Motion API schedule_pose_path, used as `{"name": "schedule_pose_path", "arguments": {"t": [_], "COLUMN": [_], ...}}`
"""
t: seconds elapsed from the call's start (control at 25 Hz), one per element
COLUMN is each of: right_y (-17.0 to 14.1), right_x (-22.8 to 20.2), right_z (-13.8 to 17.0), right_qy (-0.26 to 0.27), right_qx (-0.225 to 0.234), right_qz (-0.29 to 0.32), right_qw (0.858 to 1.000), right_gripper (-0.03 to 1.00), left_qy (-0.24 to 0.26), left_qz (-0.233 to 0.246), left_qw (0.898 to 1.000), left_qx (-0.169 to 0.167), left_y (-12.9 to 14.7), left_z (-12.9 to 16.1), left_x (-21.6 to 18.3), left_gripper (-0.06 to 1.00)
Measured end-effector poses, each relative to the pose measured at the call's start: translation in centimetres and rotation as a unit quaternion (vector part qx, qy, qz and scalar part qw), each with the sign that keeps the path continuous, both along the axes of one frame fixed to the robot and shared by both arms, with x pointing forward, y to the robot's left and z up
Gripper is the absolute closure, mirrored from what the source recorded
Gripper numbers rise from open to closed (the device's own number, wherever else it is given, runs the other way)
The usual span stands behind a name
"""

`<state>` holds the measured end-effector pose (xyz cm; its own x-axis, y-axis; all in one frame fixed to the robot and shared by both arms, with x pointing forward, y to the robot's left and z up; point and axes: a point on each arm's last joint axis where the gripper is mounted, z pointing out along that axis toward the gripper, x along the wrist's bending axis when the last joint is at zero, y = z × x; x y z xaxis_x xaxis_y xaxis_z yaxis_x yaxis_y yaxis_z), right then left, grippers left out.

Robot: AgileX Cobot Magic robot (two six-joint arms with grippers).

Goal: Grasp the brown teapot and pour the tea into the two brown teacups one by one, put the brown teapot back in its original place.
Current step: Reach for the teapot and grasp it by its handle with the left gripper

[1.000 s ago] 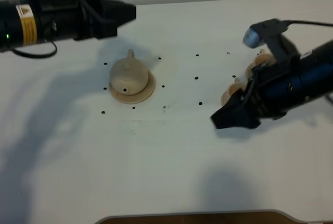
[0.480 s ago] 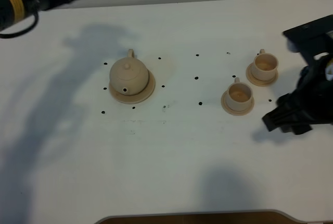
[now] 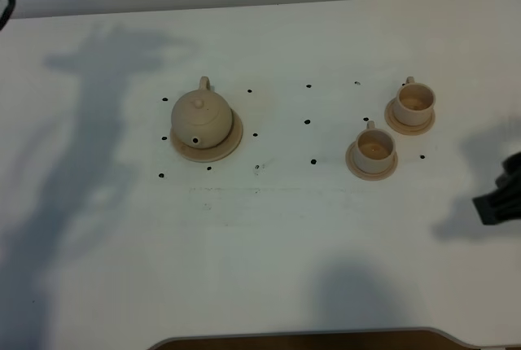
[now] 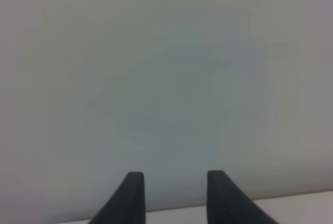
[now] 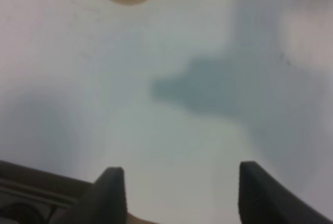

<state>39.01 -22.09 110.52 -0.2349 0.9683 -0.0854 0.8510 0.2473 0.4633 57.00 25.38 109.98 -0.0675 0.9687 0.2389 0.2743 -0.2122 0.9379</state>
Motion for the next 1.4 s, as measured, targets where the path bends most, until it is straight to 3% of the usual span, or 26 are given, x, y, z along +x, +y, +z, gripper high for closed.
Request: {"name": "schedule_pose_path", "arguments": {"t": [0.16, 0.36, 0.44, 0.64, 0.84, 1.04, 1.4], "right_y": [-1.2, -2.8, -3.4, -4.5, -5.1, -5.3, -5.0], "right_x": [-1.9, -4.2, -5.3, -8.0, -10.3, -12.0, -12.8], "right_z": [0.3, 0.3, 0.4, -0.7, -2.5, -4.1, -5.9], "right_qy": [-0.017, -0.038, -0.050, -0.062, -0.077, -0.078, -0.101], "right_qx": [0.007, 0.022, 0.035, 0.069, 0.100, 0.133, 0.160], "right_qz": [0.001, 0.001, 0.011, 0.049, 0.101, 0.138, 0.183], "right_qw": [1.000, 0.999, 0.998, 0.994, 0.987, 0.978, 0.965], "right_gripper": [0.48, 0.48, 0.48, 0.48, 0.48, 0.48, 0.48], "left_qy": [0.036, 0.166, 0.223, 0.338, 0.379, 0.382, 0.403], "left_qz": [0.055, 0.114, 0.101, -0.002, -0.116, -0.150, -0.149], "left_qw": [0.997, 0.978, 0.969, 0.941, 0.916, 0.909, 0.900], "left_qx": [0.040, 0.055, 0.037, -0.015, -0.064, -0.077, -0.072], "left_y": [1.2, 2.3, 2.0, 0.0, -2.3, -3.4, -4.1], "left_z": [-0.5, -2.4, -3.4, -5.1, -5.4, -5.5, -7.4], "left_x": [-0.4, -1.7, -2.2, -3.4, -3.9, -2.1, 1.0], "left_gripper": [0.62, 0.62, 0.62, 0.63, 0.64, 0.65, 0.65]}}
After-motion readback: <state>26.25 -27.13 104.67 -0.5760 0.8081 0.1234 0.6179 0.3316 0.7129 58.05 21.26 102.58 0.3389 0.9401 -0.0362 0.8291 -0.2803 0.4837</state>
